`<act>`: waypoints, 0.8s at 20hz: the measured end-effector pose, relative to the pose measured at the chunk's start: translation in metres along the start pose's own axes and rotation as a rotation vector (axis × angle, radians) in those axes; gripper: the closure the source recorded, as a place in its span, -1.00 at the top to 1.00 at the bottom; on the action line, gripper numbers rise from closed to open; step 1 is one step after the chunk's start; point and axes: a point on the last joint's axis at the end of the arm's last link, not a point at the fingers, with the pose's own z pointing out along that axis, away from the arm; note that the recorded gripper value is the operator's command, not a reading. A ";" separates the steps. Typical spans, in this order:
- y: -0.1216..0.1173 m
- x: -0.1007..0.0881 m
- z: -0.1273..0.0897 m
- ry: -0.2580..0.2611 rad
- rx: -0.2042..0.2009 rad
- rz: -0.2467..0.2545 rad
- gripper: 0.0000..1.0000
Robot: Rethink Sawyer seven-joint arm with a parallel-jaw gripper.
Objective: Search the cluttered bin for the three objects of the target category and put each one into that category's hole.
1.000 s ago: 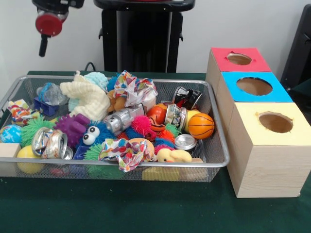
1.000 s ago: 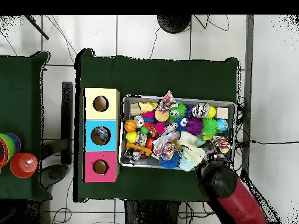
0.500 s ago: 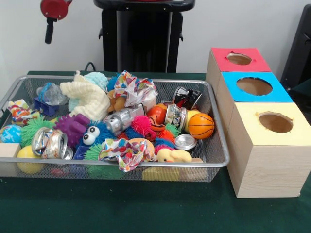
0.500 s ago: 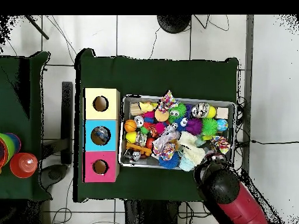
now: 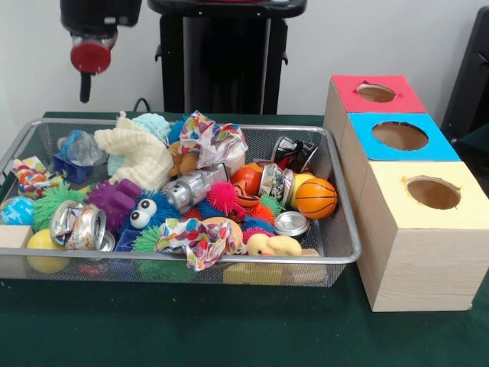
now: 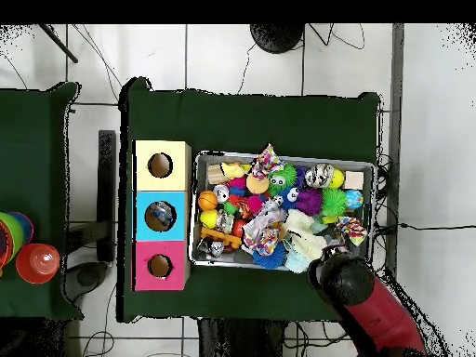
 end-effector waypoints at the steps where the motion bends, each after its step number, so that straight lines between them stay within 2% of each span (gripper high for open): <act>1: 0.004 0.002 0.016 0.018 0.025 -0.019 -1.00; 9: 0.013 0.006 0.068 0.053 0.073 -0.070 -1.00; 13: 0.012 0.006 0.085 0.051 0.092 -0.110 -1.00; 16: 0.016 0.007 0.088 0.043 0.093 -0.137 -1.00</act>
